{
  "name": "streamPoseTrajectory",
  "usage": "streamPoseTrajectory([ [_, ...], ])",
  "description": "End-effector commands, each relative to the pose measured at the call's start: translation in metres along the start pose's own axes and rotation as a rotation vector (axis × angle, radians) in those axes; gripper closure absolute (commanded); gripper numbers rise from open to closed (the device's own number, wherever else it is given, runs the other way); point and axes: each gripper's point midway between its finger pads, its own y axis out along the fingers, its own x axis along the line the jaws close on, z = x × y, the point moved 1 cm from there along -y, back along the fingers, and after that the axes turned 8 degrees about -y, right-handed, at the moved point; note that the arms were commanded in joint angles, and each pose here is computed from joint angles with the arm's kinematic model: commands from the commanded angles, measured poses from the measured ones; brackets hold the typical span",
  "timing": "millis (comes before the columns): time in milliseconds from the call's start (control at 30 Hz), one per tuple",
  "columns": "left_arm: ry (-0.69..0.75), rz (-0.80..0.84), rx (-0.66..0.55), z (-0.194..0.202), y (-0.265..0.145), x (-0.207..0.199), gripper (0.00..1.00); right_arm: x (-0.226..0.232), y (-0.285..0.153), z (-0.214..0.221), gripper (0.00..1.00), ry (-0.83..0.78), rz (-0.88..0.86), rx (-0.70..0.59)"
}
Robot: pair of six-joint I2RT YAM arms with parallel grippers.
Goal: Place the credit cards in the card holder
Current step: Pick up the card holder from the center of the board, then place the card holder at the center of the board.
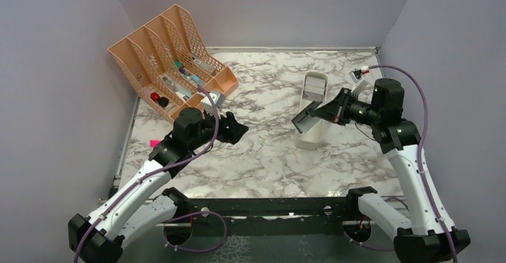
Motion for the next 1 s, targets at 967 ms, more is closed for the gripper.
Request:
streamPoseTrajectory([
  [967,0.624,0.395,-0.111,0.002,0.015,-0.051,0.16,0.121,0.098,0.056,0.99,0.099,-0.292,0.132],
])
